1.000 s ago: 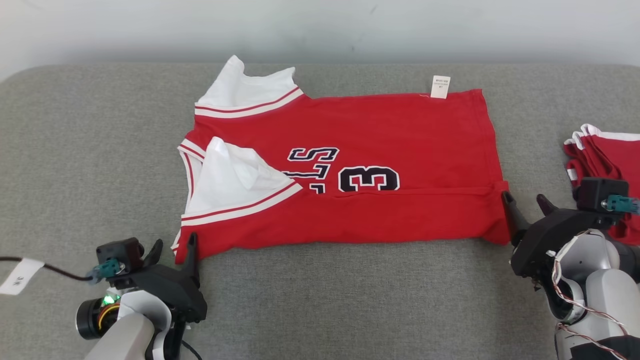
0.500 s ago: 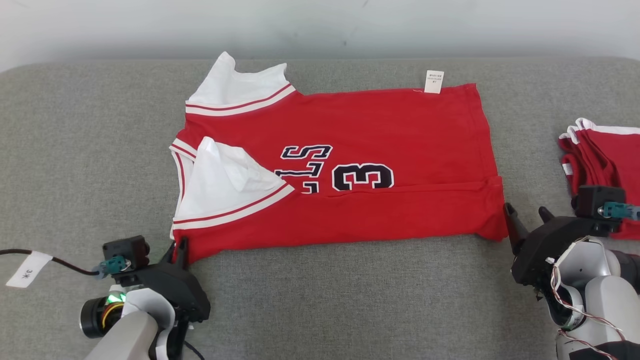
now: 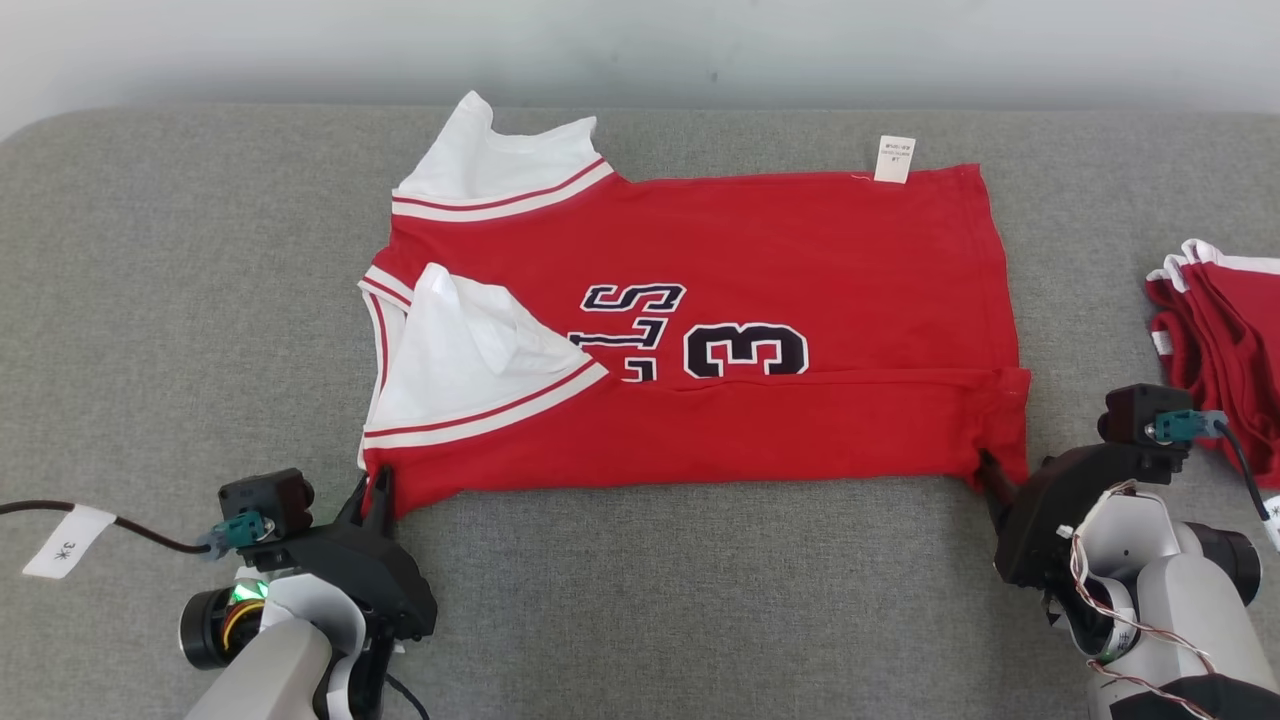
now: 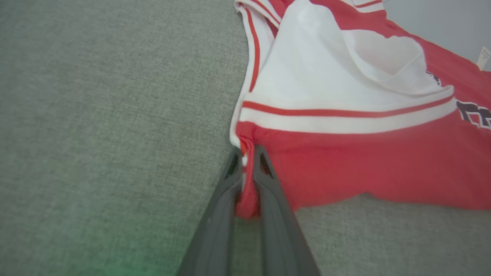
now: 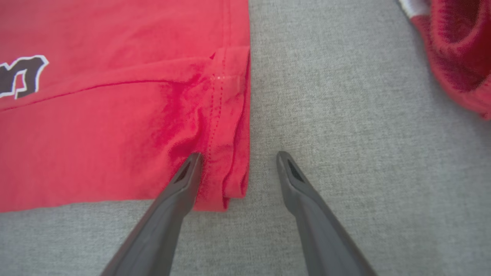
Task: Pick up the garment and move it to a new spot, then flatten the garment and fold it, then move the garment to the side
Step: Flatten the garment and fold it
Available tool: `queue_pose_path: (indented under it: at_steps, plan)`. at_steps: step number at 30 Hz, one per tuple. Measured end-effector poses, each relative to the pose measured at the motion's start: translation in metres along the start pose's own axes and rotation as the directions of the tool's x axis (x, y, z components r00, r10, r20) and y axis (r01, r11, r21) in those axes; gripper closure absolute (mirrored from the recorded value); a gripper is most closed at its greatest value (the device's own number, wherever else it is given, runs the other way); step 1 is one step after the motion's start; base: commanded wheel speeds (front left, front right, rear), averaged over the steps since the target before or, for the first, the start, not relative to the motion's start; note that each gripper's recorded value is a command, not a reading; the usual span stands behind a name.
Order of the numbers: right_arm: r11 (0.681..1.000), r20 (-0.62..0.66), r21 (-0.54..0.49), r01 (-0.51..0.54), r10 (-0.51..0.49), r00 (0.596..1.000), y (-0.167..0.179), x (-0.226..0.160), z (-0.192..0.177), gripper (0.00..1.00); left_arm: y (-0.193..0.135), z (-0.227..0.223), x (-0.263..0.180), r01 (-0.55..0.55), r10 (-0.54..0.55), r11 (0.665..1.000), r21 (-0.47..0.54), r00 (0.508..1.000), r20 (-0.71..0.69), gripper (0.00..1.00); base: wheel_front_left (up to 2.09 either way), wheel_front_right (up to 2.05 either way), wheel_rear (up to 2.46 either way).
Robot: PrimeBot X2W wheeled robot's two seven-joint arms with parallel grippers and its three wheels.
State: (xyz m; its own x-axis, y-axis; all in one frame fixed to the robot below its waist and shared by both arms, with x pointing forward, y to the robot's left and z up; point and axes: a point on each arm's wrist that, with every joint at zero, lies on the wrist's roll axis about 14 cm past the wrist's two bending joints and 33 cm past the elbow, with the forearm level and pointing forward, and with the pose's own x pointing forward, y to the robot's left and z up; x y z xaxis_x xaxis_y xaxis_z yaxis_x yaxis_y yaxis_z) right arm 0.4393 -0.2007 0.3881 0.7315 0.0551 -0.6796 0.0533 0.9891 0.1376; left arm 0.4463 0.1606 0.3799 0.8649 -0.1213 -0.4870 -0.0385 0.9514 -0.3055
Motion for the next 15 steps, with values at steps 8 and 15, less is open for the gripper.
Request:
queue_pose_path:
  at_steps: [8, 15]
  plan:
    - [0.999, -0.053, -0.001, -0.05, 0.05, 0.997, 0.018, 0.009, -0.005, 1.0, 0.002, -0.001, 0.001, -0.004, 0.004, 1.0, -0.003, 1.0, 0.009, 1.0, 0.0, 0.0, 0.0]
    - [0.999, -0.025, -0.014, -0.05, 0.05, 0.998, 0.02, 0.007, -0.001, 1.0, 0.0, 0.001, -0.003, 0.005, -0.005, 1.0, -0.005, 1.0, 0.021, 1.0, 0.0, 0.0, 0.0]
